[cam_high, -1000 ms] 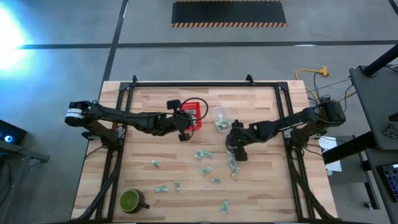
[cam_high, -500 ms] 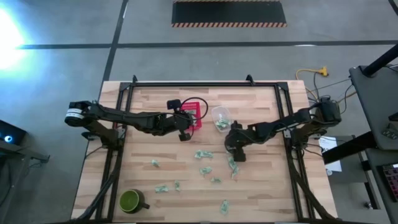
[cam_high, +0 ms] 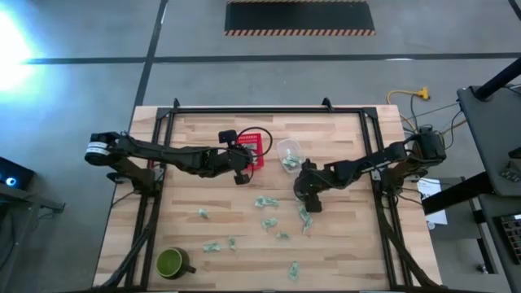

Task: Pick and place items into bin
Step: Put the white stevia packet into the transparent bin

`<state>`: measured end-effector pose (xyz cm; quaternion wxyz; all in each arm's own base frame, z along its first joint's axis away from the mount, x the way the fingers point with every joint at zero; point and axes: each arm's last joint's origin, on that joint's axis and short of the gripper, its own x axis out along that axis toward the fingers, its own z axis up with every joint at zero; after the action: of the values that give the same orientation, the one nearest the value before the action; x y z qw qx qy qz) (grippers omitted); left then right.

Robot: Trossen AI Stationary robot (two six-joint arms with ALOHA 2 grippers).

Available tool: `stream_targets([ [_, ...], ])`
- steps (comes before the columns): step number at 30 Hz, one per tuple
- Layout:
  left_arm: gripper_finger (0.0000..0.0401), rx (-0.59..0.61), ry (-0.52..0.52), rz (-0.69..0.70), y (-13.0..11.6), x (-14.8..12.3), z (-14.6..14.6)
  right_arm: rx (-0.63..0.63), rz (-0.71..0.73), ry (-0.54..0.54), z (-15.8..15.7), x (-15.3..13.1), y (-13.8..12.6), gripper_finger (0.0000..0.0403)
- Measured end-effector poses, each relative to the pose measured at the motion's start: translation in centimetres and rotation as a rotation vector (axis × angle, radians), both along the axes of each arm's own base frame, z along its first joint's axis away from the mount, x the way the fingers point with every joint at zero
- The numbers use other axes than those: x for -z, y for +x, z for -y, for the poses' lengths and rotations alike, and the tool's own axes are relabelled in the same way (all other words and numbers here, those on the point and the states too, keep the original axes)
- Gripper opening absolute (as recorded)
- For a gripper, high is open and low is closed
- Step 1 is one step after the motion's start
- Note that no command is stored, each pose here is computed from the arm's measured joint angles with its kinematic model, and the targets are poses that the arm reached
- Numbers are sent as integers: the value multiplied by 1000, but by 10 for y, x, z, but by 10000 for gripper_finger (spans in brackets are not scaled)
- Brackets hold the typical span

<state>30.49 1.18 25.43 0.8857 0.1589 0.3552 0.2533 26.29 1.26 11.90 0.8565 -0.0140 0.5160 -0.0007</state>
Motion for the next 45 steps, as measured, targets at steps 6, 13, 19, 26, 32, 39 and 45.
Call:
stream_targets([
  [6,70,0,0,2,0,0,0,-12,0,-2,0,0,0,137],
  [13,70,0,0,2,0,0,0,-18,4,-21,1,-4,-2,84],
  [19,70,0,0,2,0,0,0,-25,13,-28,1,-7,-4,41],
  [26,70,0,0,-1,0,1,0,-33,18,-30,1,-7,-3,15],
  [32,70,1,0,-1,0,1,0,-39,37,-34,1,-11,-3,13],
  [39,70,0,1,-1,0,1,0,-50,131,-119,3,-35,-5,13],
  [45,70,1,1,-1,0,1,0,58,215,-419,16,-59,-5,13],
])
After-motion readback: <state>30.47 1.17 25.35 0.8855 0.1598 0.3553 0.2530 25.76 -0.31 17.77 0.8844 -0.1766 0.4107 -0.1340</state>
